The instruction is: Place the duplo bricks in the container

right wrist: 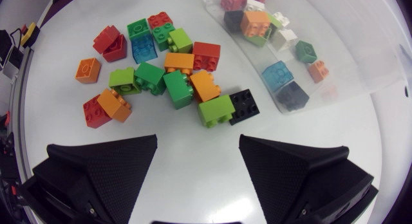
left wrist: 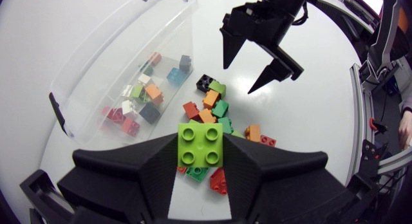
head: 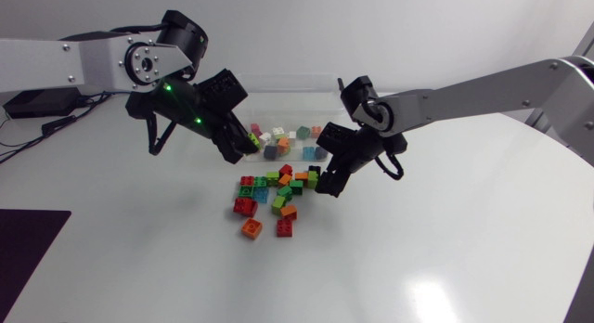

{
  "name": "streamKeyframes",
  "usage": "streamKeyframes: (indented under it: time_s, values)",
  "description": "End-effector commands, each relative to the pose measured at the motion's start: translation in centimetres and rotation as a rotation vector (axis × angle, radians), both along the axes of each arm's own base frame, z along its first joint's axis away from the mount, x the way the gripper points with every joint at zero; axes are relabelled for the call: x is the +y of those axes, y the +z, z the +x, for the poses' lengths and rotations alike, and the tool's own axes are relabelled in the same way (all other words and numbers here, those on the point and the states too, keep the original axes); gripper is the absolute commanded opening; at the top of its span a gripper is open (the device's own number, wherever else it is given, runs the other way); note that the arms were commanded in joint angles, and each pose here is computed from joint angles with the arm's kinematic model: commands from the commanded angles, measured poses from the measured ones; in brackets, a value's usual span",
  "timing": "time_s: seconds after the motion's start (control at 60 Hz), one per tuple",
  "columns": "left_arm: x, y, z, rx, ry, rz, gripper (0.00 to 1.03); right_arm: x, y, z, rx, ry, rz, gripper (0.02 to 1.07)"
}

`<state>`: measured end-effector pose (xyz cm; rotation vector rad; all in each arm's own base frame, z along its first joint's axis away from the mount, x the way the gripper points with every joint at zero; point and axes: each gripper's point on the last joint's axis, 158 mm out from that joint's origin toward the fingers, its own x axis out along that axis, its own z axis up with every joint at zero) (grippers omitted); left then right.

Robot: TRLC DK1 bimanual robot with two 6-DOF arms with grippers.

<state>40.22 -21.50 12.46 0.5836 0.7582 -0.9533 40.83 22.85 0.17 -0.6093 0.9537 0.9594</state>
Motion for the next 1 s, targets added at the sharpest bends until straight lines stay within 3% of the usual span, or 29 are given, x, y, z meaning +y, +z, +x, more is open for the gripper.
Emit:
streamKeyframes:
  time_s: [0.0, 0.567, 0.983]
  values:
    - [-0.7, 3.3, 0.6, -0.052, 0.015, -0.047, 0.30, 0.8, -1.1, -0.1, 0.008, 0.076, -0.021, 0.96]
    - [-0.5, 8.3, 5.0, -0.181, 0.131, -0.193, 0.30, 2.1, -3.4, 2.0, 0.023, 0.211, -0.076, 0.92]
    - [-0.2, 9.5, 7.4, -0.212, 0.176, -0.256, 0.30, 2.1, -4.2, -1.2, 0.087, 0.273, -0.080, 0.88]
